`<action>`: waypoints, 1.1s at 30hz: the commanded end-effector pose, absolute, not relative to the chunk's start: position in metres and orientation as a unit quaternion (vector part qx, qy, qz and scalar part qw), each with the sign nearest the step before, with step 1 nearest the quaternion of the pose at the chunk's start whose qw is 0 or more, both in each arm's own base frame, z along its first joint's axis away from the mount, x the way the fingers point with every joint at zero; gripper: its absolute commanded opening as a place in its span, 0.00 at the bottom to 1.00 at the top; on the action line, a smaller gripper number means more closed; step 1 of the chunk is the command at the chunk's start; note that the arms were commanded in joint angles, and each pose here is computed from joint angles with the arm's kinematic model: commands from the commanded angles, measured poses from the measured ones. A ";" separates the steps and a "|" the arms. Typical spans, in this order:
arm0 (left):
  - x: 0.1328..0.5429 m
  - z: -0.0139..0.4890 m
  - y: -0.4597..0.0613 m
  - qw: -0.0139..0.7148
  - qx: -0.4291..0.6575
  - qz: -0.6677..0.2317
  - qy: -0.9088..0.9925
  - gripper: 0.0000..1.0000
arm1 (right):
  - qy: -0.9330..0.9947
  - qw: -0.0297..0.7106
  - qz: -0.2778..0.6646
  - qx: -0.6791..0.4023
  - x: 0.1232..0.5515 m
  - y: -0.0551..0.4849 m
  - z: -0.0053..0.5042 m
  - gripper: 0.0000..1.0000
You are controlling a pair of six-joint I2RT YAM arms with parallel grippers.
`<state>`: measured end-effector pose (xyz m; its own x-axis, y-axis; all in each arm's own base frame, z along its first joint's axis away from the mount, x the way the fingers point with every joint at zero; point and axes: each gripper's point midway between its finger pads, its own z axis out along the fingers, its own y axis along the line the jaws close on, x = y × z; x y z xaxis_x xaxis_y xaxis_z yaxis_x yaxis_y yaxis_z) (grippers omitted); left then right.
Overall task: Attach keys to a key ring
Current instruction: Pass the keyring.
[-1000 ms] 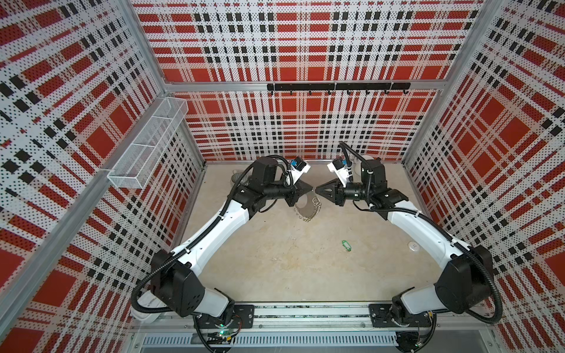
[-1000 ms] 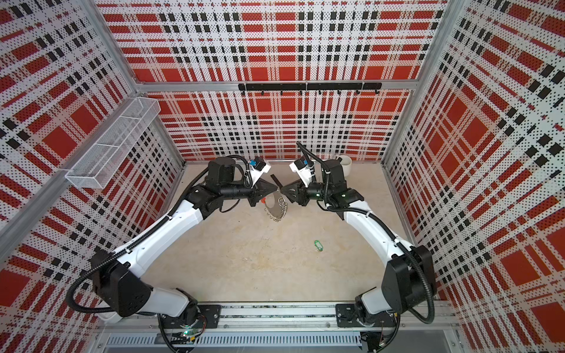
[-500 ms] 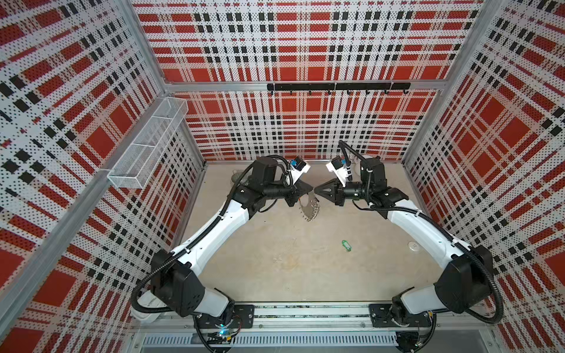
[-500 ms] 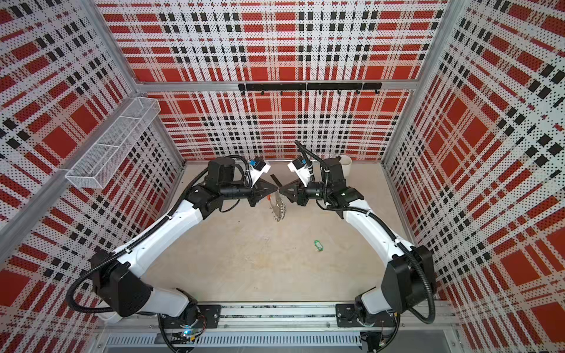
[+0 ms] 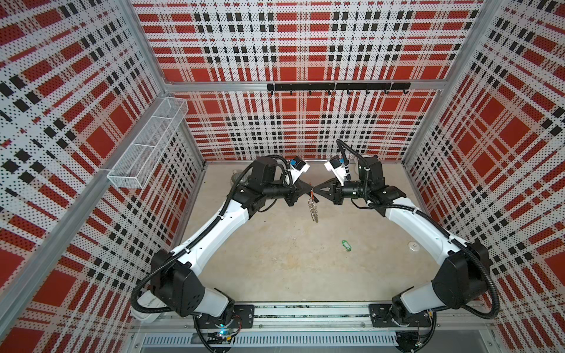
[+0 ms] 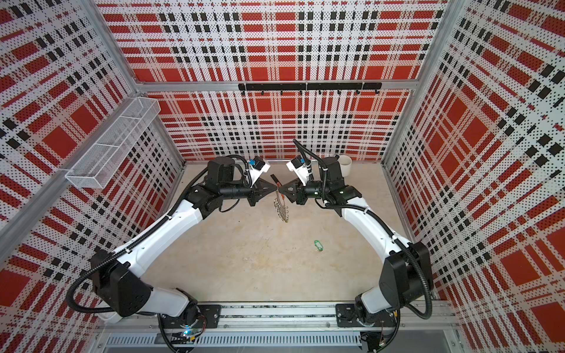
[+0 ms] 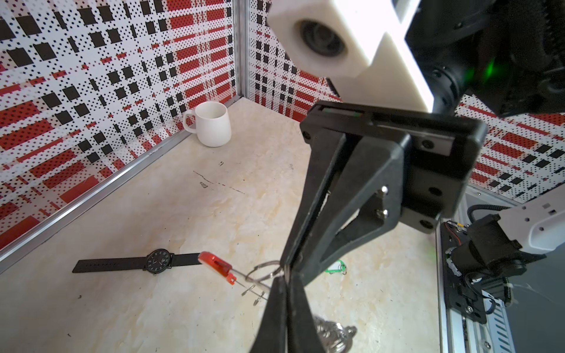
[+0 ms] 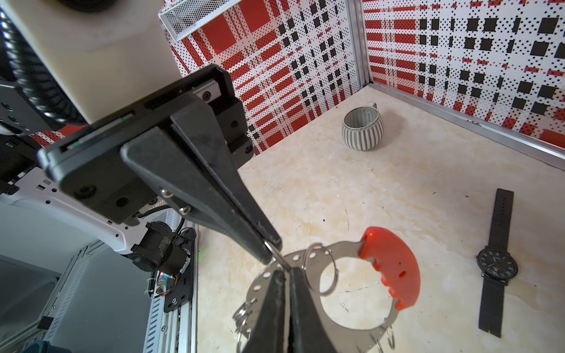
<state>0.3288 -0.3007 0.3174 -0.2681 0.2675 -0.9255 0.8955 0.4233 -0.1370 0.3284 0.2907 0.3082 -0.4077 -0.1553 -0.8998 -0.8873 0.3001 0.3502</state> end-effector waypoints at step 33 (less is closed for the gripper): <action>0.322 0.332 -0.304 0.452 0.413 -0.378 0.695 0.00 | 0.675 0.400 0.469 -0.404 0.319 0.304 0.319 0.27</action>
